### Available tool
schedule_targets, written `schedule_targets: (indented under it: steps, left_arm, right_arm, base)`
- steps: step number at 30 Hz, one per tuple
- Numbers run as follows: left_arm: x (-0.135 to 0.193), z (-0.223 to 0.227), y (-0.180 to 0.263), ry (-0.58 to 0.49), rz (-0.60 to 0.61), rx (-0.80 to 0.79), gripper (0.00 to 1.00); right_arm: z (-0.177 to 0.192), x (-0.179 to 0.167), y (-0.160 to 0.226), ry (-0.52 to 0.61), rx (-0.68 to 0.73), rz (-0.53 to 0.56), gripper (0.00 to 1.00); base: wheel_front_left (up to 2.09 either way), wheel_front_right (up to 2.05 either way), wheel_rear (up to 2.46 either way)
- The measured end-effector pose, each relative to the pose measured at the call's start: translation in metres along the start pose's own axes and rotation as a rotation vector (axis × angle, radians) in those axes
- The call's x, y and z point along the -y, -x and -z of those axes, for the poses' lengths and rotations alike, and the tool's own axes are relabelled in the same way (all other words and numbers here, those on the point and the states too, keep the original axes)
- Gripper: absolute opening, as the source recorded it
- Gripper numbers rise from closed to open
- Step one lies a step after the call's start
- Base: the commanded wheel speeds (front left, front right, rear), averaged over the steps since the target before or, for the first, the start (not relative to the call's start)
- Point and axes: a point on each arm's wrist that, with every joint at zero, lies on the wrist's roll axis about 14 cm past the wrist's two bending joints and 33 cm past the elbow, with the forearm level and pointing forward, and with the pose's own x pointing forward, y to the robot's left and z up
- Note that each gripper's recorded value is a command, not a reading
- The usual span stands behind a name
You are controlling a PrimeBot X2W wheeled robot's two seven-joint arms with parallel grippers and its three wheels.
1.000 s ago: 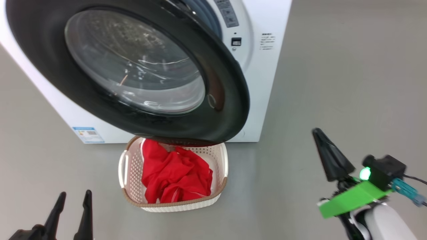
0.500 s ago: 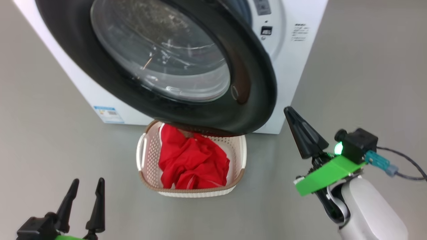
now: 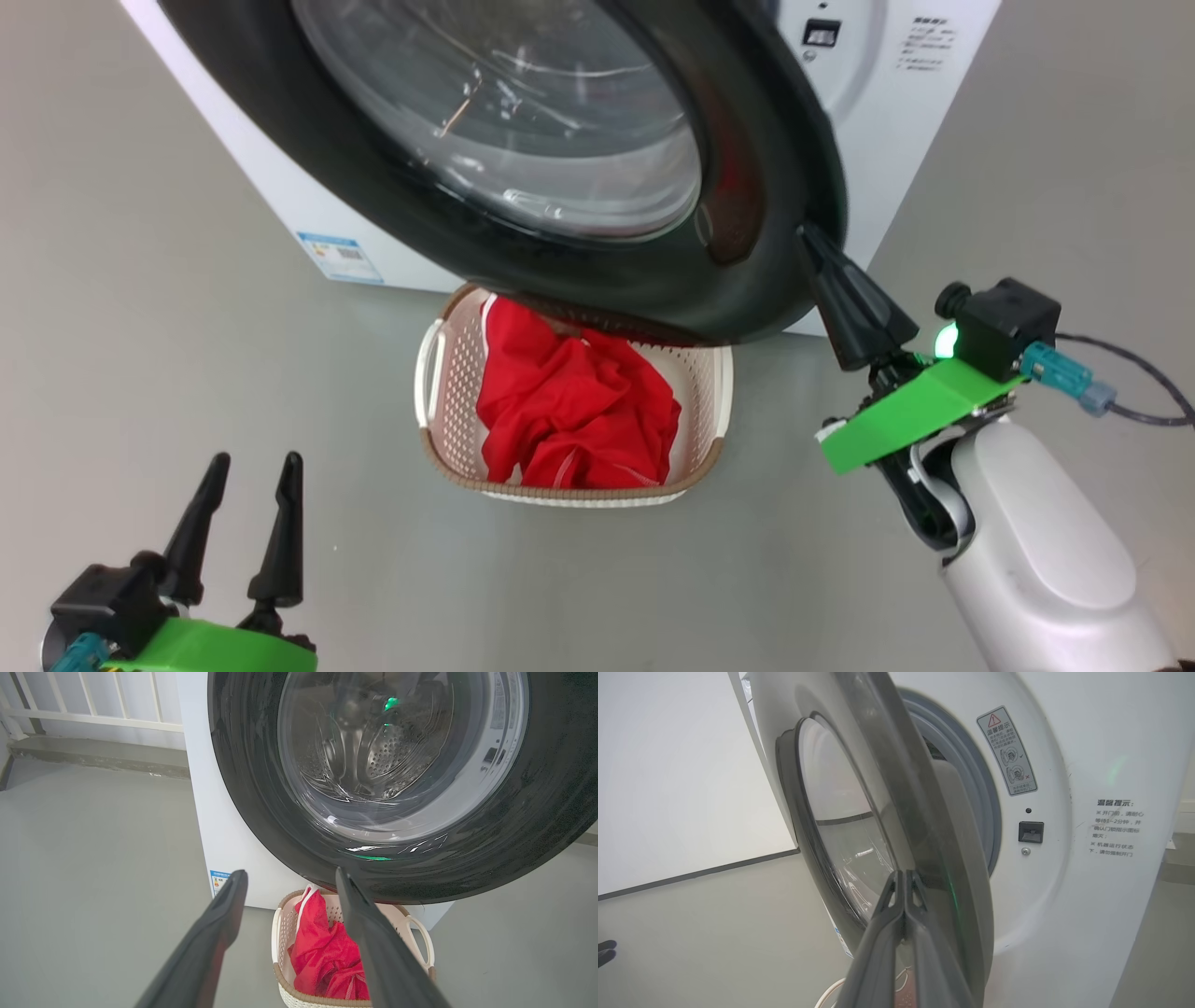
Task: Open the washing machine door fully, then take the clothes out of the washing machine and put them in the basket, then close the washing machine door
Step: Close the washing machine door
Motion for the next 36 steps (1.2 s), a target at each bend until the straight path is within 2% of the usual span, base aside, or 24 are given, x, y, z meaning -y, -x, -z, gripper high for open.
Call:
schedule_targets:
  steps: [11,26,36]
  left_arm:
    - [-0.003,0.003,-0.01,-0.006,-0.007,-0.008,1.0]
    - [-0.002,0.011,-0.034,-0.007,0.0,-0.025,1.0]
    - [-0.007,0.019,-0.04,-0.009,-0.011,-0.044,1.0]
  right_arm:
    - [-0.002,0.02,-0.026,-0.02,0.037,0.035,0.0]
    - [-0.01,0.064,-0.07,0.0,0.114,0.109,0.0]
    - [-0.012,0.077,-0.089,-0.017,0.162,0.142,0.0]
  base:
    - [0.0,0.0,0.0]
    - [0.0,0.0,0.0]
    - [0.0,0.0,0.0]
